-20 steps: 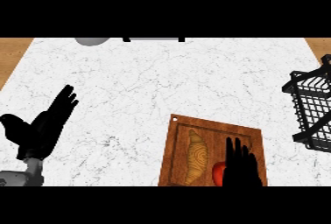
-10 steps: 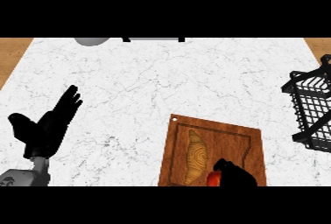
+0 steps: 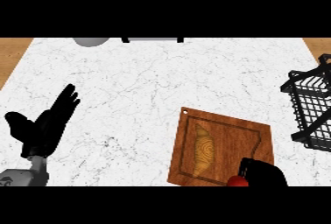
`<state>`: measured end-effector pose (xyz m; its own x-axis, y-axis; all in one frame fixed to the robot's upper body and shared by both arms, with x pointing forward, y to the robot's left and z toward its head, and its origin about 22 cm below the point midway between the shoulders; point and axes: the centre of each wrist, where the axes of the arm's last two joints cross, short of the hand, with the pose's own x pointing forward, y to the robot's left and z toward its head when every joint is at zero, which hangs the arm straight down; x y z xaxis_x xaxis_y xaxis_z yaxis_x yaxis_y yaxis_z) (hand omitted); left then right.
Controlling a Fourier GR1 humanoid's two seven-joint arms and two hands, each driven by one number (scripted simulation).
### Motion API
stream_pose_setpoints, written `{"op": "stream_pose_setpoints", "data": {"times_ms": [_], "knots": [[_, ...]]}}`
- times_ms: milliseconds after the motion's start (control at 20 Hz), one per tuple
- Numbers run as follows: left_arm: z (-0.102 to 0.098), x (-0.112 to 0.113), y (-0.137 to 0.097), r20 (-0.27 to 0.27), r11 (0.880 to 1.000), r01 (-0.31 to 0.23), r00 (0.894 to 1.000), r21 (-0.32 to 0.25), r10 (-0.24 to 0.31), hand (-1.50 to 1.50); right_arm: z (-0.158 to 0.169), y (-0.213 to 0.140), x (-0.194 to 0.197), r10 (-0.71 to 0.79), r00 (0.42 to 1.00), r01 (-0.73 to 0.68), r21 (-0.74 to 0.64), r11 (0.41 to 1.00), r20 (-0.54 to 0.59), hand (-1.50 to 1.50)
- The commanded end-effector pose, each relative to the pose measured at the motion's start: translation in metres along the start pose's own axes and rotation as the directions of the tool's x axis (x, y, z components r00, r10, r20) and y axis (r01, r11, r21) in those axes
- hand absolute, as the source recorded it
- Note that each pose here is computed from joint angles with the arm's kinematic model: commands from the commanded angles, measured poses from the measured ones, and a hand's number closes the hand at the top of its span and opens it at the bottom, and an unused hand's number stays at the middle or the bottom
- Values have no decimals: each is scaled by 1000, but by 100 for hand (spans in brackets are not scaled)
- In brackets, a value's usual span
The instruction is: Pick the tomato from the cutting board and place it in the tiered basket
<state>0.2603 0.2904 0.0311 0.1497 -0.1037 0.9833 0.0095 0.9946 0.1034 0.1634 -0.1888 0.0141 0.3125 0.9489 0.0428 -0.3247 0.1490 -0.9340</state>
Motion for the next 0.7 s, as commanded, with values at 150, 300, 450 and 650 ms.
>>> {"op": "stream_pose_setpoints", "data": {"times_ms": [150, 300, 450, 650], "knots": [[1, -1, 1, 2, 1000, -5, 1000, 7, 5, 0, -33, -39, -91, 187, 980, -182, -70, 981, 65, 150], [4, -7, 2, -17, 1000, -19, 1000, 11, 19, 0, -46, -72, -117, 183, 978, -161, -195, 968, 103, 150], [5, -6, 9, -19, 999, -12, 1000, 39, 13, 0, -52, -105, -132, 120, 977, -54, -340, 939, 177, 150], [9, -14, 11, -38, 998, -23, 999, 61, 25, 0, -58, -129, -143, -51, 943, 197, -426, 883, 330, 150]]}}
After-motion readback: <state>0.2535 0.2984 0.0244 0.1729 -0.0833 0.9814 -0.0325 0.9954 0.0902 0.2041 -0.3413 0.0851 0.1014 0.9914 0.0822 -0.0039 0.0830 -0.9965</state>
